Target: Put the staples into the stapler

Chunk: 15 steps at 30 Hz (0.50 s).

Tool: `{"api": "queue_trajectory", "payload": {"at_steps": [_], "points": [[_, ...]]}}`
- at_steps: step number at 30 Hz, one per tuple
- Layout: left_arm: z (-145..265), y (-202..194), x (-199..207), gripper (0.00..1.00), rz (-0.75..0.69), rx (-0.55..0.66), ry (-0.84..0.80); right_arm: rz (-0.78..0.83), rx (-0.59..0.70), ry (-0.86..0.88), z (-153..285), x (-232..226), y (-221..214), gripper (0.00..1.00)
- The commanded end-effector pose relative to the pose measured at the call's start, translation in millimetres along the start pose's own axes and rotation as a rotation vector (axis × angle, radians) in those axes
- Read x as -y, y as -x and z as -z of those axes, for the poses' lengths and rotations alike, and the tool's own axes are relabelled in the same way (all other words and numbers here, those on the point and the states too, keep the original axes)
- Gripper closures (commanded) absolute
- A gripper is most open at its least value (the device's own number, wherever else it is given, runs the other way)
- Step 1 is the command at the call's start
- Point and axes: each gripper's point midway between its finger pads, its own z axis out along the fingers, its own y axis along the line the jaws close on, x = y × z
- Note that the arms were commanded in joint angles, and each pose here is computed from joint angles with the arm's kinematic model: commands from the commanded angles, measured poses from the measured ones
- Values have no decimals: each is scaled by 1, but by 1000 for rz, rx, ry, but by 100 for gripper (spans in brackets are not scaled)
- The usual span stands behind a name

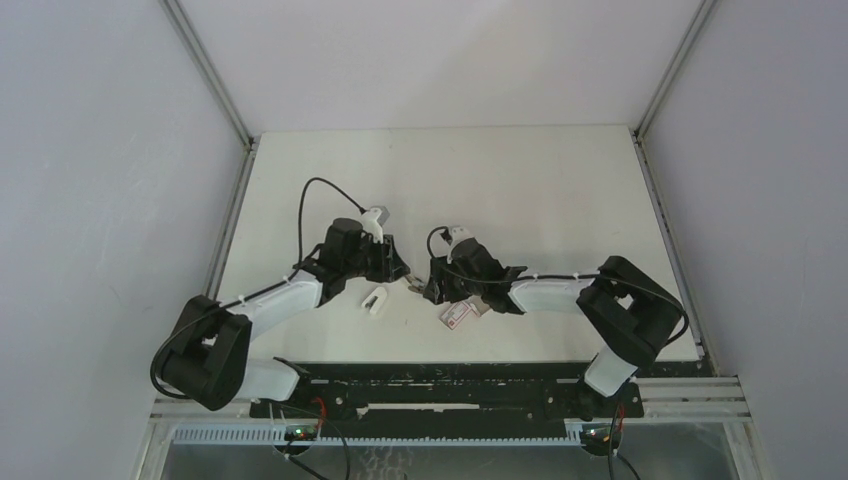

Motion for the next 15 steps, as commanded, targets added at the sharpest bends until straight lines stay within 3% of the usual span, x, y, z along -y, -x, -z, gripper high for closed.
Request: {"api": "queue_trajectory", "payload": {"at_steps": [1, 15], "points": [[6, 10, 10, 61, -41, 39, -34, -9, 57, 62, -8, -21, 21, 50], [-7, -5, 39, 64, -68, -15, -132, 36, 30, 54, -24, -14, 10, 54]]}}
